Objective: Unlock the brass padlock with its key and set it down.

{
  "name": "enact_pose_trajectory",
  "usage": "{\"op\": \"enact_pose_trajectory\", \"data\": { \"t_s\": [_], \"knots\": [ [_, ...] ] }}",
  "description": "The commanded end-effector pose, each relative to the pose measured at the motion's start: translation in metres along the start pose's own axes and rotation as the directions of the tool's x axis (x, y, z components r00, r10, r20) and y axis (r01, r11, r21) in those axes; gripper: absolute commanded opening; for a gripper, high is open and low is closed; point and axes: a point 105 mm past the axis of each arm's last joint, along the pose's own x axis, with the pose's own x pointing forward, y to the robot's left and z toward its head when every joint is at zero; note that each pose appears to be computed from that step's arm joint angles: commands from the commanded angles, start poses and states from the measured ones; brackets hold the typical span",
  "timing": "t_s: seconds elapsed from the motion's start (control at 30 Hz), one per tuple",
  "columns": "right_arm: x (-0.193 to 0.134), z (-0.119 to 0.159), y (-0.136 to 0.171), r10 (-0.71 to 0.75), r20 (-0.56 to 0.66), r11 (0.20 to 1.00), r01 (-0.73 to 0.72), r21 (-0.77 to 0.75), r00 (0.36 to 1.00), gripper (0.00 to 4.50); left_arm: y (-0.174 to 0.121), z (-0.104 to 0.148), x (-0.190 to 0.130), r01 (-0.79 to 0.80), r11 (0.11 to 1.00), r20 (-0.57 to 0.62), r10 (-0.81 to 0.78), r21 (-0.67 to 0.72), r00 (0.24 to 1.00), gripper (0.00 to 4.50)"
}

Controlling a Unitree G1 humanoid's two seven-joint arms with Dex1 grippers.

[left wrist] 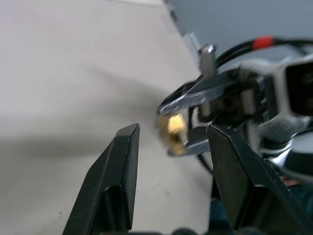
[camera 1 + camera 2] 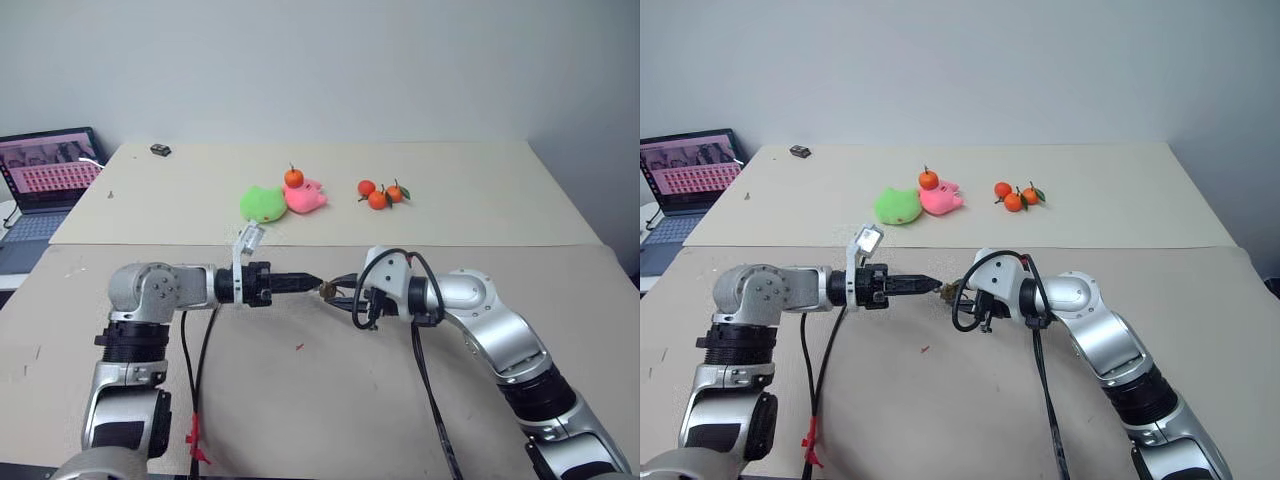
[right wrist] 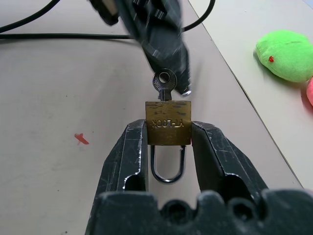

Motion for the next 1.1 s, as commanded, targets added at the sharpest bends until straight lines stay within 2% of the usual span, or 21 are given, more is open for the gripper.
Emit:
{"op": "enact_pose_trajectory", "data": {
  "t_s": [0.03, 0.6, 1.0, 1.1],
  "knots": [
    [-0.004, 0.019, -0.005, -0.02, 0.061, 0.998, 0.023, -0.052, 0.998, 0.92, -0.008, 0.009, -0.001, 0.008, 1.0, 0.019, -0.008, 0.022, 1.0, 2.34],
    [-0.004, 0.021, -0.005, -0.029, 0.067, 0.998, 0.033, -0.055, 0.997, 0.92, -0.004, -0.012, 0.017, -0.024, 1.0, -0.09, 0.025, 0.011, 0.996, 2.34],
    [-0.005, 0.021, -0.005, -0.036, 0.066, 0.998, 0.04, -0.054, 0.997, 0.92, -0.001, -0.013, 0.021, -0.035, 0.999, -0.102, 0.035, 0.003, 0.994, 2.34],
    [-0.006, 0.021, -0.005, -0.038, 0.065, 0.998, 0.041, -0.055, 0.997, 0.92, -0.003, -0.011, 0.022, -0.019, 1.0, -0.091, 0.018, -0.01, 0.996, 1.61]
  ]
}}
